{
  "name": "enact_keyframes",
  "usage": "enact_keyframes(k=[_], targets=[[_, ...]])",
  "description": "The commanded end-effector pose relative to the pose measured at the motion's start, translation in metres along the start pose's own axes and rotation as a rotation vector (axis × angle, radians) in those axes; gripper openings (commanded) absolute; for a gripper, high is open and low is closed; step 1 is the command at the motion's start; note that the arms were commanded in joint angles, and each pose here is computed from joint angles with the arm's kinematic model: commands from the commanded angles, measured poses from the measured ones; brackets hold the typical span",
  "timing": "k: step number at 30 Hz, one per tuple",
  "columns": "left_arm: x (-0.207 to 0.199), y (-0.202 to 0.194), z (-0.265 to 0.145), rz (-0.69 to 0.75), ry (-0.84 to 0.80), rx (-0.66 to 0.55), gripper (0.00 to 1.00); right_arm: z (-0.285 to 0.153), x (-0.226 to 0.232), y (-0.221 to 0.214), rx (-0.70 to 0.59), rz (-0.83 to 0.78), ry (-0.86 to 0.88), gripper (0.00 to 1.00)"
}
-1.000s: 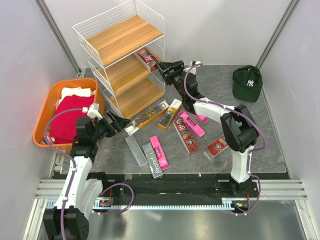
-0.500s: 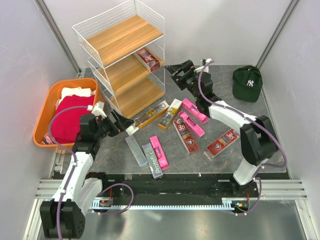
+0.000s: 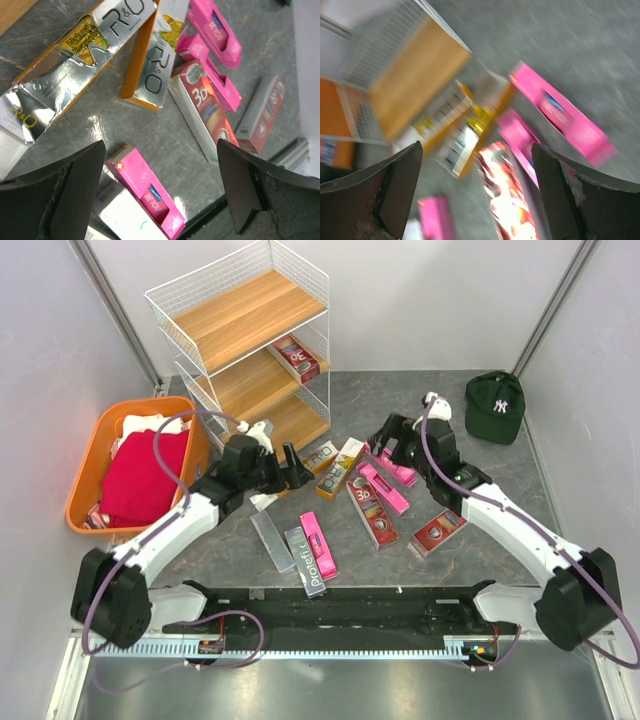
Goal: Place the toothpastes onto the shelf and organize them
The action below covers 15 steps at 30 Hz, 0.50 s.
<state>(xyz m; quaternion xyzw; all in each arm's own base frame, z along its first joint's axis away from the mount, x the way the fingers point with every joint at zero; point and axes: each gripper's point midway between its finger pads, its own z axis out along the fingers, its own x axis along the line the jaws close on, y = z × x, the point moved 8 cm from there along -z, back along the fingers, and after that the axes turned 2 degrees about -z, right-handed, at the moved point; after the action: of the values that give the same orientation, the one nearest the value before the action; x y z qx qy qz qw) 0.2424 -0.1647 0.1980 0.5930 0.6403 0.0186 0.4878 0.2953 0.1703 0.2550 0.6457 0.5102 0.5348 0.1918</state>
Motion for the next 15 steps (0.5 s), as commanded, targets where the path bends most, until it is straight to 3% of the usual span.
enact_keyframes(k=[1, 8, 15], targets=[[-0.009, 0.007, 0.023, 0.075, 0.102, -0.005, 1.00, -0.031, -0.041, -0.053, 0.185, -0.189, -0.179, 0.98], [-0.019, -0.004, 0.050, 0.070, 0.100, 0.095, 1.00, -0.048, -0.030, -0.120, 0.345, -0.308, -0.192, 0.98], [-0.017, -0.008, 0.051, 0.067, 0.094, 0.112, 1.00, -0.042, -0.038, -0.147, 0.402, -0.383, -0.240, 0.97]])
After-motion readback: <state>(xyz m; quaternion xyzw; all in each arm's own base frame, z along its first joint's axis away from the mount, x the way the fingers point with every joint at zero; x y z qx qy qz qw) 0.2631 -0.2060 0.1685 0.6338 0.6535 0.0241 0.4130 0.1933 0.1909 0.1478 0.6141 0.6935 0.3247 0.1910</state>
